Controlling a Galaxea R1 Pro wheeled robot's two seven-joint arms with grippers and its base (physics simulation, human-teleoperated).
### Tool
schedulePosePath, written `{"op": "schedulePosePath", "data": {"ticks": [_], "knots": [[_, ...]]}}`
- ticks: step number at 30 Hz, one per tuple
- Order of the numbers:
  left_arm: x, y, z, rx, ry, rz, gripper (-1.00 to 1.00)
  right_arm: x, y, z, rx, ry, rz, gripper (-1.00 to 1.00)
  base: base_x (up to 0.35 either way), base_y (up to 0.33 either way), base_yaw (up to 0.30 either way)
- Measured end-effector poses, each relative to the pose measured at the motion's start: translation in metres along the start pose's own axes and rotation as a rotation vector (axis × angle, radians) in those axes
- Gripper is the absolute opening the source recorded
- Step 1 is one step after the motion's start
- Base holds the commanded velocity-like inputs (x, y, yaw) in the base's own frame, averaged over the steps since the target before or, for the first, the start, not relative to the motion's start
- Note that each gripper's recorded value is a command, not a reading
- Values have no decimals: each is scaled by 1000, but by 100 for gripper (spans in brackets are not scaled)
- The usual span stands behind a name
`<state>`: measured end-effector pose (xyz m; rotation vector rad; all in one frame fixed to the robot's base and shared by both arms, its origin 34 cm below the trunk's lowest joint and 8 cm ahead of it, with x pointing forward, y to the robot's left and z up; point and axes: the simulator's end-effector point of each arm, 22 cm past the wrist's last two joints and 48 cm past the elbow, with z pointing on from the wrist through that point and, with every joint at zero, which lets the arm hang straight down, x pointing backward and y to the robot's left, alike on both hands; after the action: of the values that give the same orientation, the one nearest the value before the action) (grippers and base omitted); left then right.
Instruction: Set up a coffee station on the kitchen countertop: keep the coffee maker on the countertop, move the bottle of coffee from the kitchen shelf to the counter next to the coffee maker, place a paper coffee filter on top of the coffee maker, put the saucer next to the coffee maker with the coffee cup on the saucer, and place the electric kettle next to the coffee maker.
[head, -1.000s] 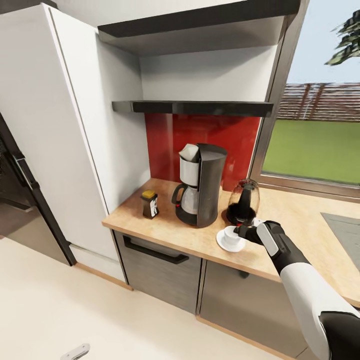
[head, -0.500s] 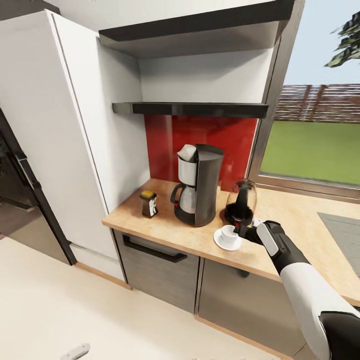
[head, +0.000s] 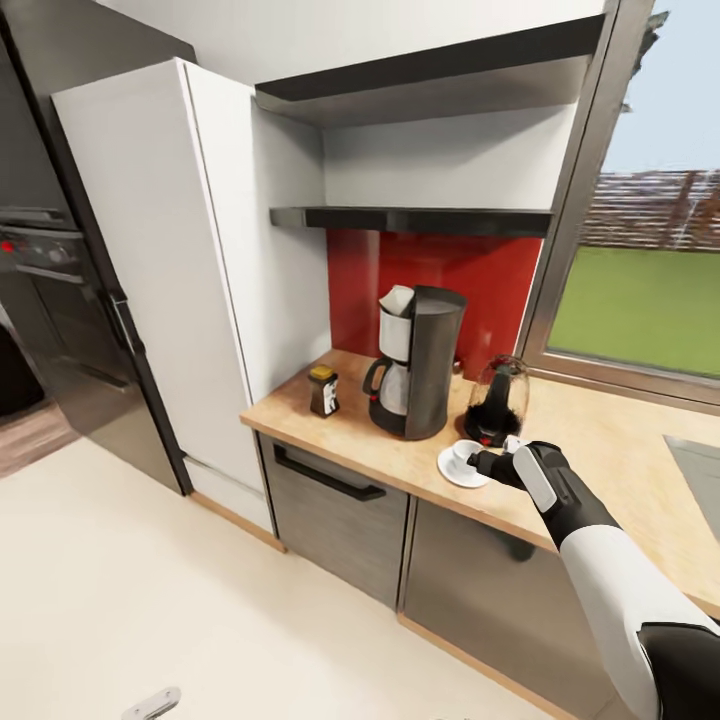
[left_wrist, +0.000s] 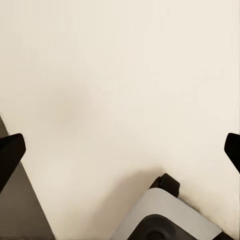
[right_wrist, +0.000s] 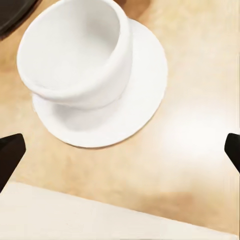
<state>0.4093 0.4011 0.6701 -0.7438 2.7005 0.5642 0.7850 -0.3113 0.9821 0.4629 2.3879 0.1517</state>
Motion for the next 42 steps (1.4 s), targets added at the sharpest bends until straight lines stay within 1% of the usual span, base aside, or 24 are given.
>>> {"op": "schedulePosePath", "data": {"ticks": [16,29,40,41,42], "knots": [[-4,-1,-2,5,-8,-6,100,-5,2,-5,-4,-10,1,100,-245,-196,285],[-8,-1,-4,8,-15,-11,100,-9,3,-10,-8,-20,0,100,-268,-138,285],[-11,-3,-6,14,-24,-13,100,-11,5,-15,-14,-25,2,100,-46,-11,282],[-11,-3,-7,15,-25,-13,100,-10,6,-15,-14,-23,2,100,-1,0,267],[-12,-3,-7,16,-26,-13,100,-4,4,-12,-10,-6,3,100,0,0,265]]}}
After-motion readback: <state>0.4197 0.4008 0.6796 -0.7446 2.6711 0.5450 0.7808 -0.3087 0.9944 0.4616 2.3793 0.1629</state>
